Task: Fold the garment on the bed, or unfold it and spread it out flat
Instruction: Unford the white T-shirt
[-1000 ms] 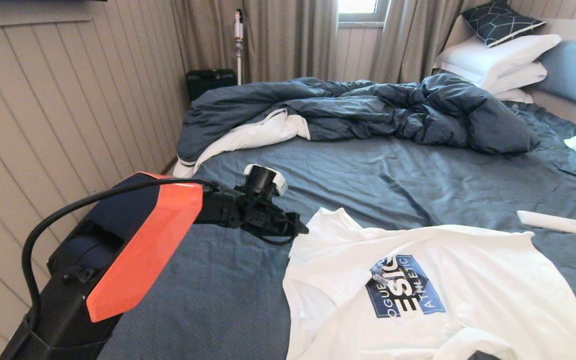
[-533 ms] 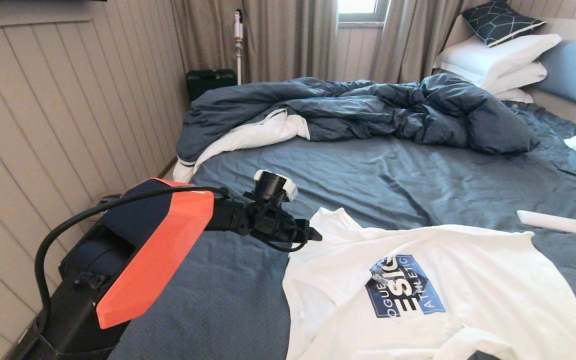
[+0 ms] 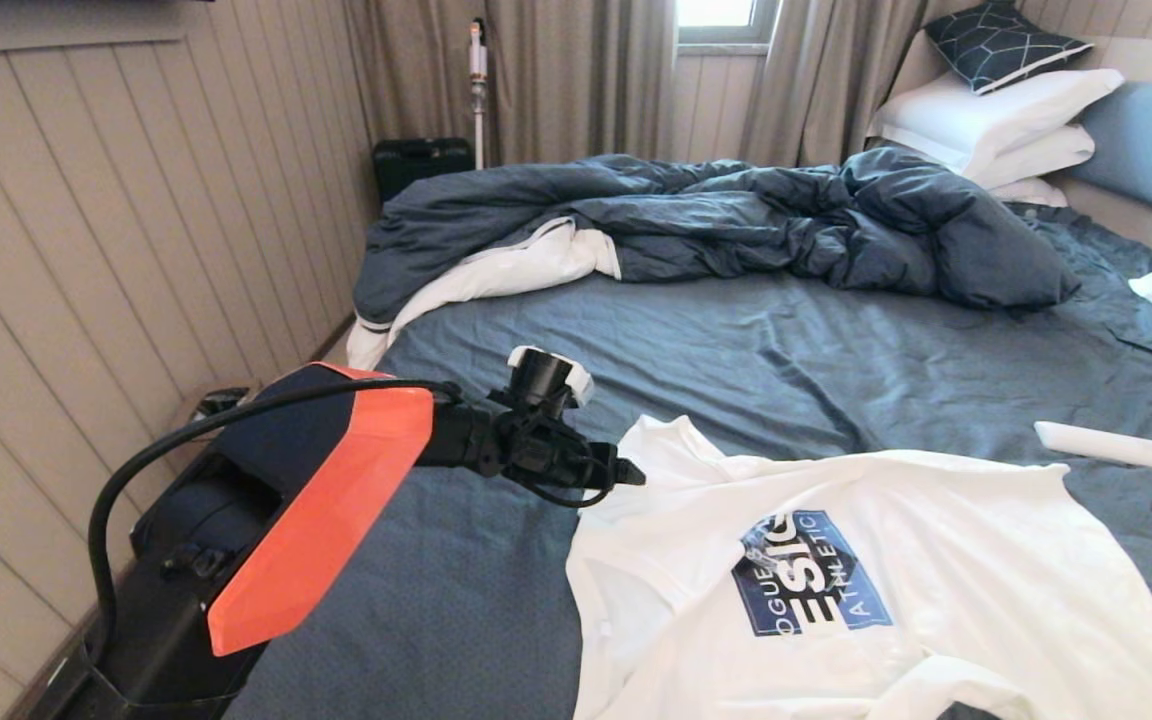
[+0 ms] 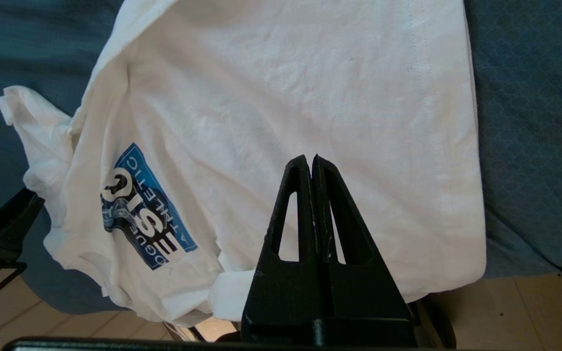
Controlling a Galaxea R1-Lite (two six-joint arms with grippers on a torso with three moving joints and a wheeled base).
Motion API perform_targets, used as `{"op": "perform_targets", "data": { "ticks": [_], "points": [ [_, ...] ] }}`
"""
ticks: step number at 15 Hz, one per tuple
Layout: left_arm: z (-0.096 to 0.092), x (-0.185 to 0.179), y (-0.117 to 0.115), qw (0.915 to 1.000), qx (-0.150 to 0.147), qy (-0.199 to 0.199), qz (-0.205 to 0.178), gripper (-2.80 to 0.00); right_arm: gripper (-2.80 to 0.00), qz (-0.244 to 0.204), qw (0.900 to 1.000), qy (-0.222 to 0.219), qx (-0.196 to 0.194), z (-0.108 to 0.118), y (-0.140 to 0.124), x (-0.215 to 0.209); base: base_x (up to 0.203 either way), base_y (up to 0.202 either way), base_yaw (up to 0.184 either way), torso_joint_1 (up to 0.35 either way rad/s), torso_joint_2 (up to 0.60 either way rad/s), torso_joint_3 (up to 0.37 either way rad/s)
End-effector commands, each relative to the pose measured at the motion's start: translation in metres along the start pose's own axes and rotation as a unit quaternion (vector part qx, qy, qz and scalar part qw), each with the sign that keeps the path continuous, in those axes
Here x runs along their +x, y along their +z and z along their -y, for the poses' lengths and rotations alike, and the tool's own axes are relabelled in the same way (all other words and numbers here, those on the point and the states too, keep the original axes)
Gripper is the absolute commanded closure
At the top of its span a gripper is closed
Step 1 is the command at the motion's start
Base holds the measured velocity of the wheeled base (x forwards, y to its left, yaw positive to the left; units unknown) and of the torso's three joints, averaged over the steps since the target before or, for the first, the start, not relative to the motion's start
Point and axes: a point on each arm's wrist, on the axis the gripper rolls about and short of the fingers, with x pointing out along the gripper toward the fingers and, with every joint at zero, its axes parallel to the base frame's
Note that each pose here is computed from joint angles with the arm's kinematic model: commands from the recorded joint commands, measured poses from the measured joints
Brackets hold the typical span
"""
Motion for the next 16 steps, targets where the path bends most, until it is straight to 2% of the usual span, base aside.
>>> {"op": "perform_targets", "data": {
  "ticks": [1,2,10,12,16],
  "points": [
    [0.0,0.002,-0.002,1.0,0.002,0.0,-0.004,-2.8,0.0,-0.001,1.0,-0.001,0.007,0.006,0.001,0.001,0.0,0.0,0.0,0.0,0.0,0.0],
    [0.0,0.002,-0.002,1.0,0.003,-0.001,-0.004,0.0,0.0,0.0,1.0,-0.002,0.008,0.008,0.001,0.0,0.0,0.0,0.0,0.0,0.0,0.0],
    [-0.001,0.004,-0.003,1.0,0.007,0.002,-0.003,0.0,0.0,-0.01,1.0,-0.003,0.002,0.017,0.002,0.007,0.0,0.0,0.0,0.0,0.0,0.0],
    [0.0,0.003,-0.002,1.0,0.006,0.002,-0.002,0.0,0.0,-0.015,1.0,-0.008,0.012,0.029,0.001,0.01,0.0,0.0,0.0,0.0,0.0,0.0],
    [0.0,0.001,-0.001,1.0,0.005,0.003,0.001,0.0,0.0,-0.029,0.999,-0.021,0.039,0.068,-0.012,0.008,0.0,0.0,0.0,0.0,0.0,0.0]
  ]
}}
